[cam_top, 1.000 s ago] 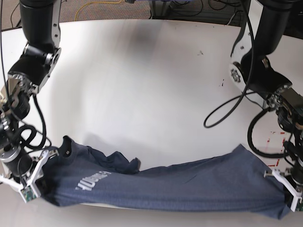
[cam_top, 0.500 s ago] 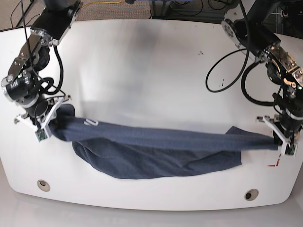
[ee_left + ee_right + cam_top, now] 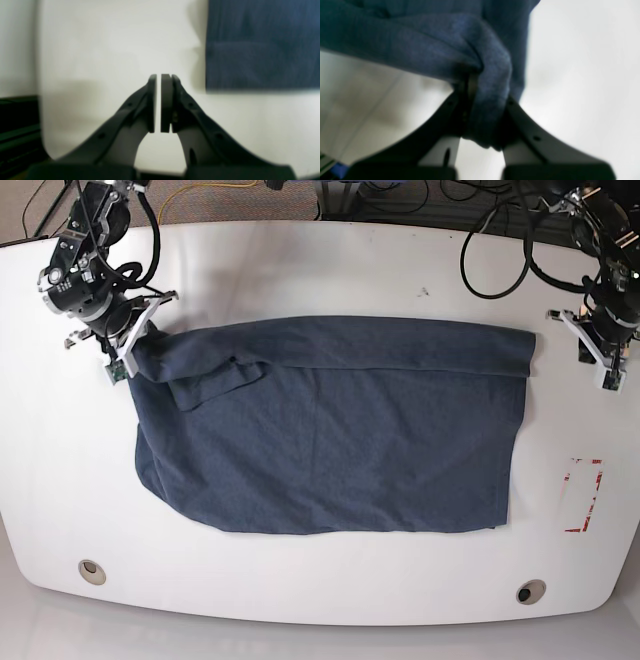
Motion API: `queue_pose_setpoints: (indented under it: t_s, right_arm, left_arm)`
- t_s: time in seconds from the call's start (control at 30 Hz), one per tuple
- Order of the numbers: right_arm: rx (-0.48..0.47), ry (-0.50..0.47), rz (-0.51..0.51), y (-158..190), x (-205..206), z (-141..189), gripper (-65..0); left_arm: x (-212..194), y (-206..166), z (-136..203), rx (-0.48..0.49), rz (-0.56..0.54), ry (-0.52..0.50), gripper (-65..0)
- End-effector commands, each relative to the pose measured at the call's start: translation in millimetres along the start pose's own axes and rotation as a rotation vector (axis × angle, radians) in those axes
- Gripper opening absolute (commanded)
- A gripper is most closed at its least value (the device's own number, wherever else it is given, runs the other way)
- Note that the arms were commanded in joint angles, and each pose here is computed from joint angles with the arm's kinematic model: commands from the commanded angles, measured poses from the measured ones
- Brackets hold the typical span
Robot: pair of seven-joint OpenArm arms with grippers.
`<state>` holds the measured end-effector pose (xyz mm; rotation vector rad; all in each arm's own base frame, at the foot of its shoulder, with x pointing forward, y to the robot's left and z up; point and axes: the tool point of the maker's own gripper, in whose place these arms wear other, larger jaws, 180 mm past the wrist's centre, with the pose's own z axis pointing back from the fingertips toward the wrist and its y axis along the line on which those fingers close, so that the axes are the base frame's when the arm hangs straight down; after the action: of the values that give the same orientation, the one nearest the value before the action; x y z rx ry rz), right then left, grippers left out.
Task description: Layout the t-shirt on the table in an organized manner, then fold the t-shirt properly
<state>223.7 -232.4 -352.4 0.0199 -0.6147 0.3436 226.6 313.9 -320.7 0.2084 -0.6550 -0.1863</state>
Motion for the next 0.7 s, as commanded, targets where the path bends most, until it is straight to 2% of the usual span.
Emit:
queue_pose_setpoints:
  t_s: [0.0,0.23,0.5,0.57,0.67]
  right_arm:
    - [0.002,-0.029,0.006,2,3,5,-65.0]
    - [0.018,-0.006,-0.003,8,-11,5,-65.0]
    - [0.018,-0.012,-0.001,8,-9,5,-65.0]
    - [0.018,-0.012,-0.001,8,-9,5,-65.0]
    - [0.018,-0.011,-0.002,8,-9,5,-65.0]
  left_arm:
    - [2,3,7,0.004,-0.023,-0.038,-64.4]
    - [-11,1,9,-0.005,-0.037,-0.022,-64.4]
    - [17,3,4,-0.001,-0.022,-0.093,-63.6]
    - [26,-1,0,-0.016,-0.029,-0.109,-60.7]
    - [44,-8,-5,-0.035,-0.044,-0.142,-52.8]
